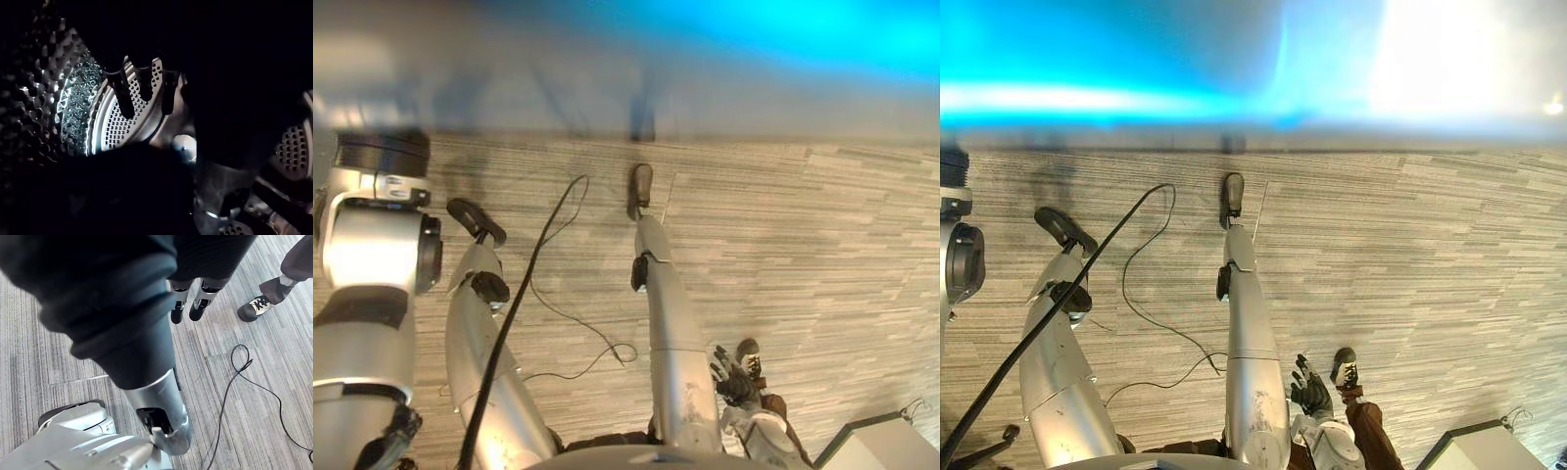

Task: Pick up the laundry basket with both hands and put the clothes into the washing machine.

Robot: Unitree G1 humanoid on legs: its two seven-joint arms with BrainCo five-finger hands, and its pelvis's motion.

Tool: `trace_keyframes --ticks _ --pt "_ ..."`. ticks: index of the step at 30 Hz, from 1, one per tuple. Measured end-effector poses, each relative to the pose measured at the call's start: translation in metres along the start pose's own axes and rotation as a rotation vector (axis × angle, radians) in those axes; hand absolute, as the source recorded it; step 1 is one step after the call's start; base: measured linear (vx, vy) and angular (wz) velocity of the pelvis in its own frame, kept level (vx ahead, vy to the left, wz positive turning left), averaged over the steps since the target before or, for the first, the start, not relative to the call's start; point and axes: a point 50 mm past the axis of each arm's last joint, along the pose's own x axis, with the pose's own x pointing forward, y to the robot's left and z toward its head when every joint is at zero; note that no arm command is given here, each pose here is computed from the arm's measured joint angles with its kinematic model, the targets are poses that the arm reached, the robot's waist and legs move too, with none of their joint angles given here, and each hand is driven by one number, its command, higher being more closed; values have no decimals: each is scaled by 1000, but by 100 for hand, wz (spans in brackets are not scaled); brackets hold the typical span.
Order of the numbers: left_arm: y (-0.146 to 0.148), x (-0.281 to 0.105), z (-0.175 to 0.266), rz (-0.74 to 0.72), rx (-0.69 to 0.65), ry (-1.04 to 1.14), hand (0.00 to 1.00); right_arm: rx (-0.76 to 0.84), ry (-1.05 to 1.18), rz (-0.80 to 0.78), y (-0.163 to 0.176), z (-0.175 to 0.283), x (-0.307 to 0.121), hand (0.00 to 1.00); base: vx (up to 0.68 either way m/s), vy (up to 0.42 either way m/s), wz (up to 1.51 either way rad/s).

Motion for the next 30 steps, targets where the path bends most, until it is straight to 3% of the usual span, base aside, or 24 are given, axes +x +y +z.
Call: trace_keyframes --ticks 2,5,7,10,14,21,30 --pt "3 2 -9 -16 -62 50 0 1 1 0 0 0 0 0 -26 -32 3" --pt "-2 3 -24 -99 -317 179 0 -1 6 -2 -1 -1 1 0 -18 -21 1" --pt "-6 3 -31 -122 -584 274 0 -3 11 -5 -1 -1 3 0 -27 -32 4" --pt "-5 6 -38 -115 -799 354 0 -2 13 -6 -1 -2 4 0 -16 -20 3" --pt "-1 7 -45 -82 -979 412 0 -7 27 -17 -2 -5 6 0 -14 -17 0" --pt "4 6 -53 -48 -1047 415 0 53 -224 -10 16 52 28 0 -3 -4 -1" --pt "3 -21 -76 -20 -980 424 0 62 -247 -6 18 56 28 0 -19 -24 3"
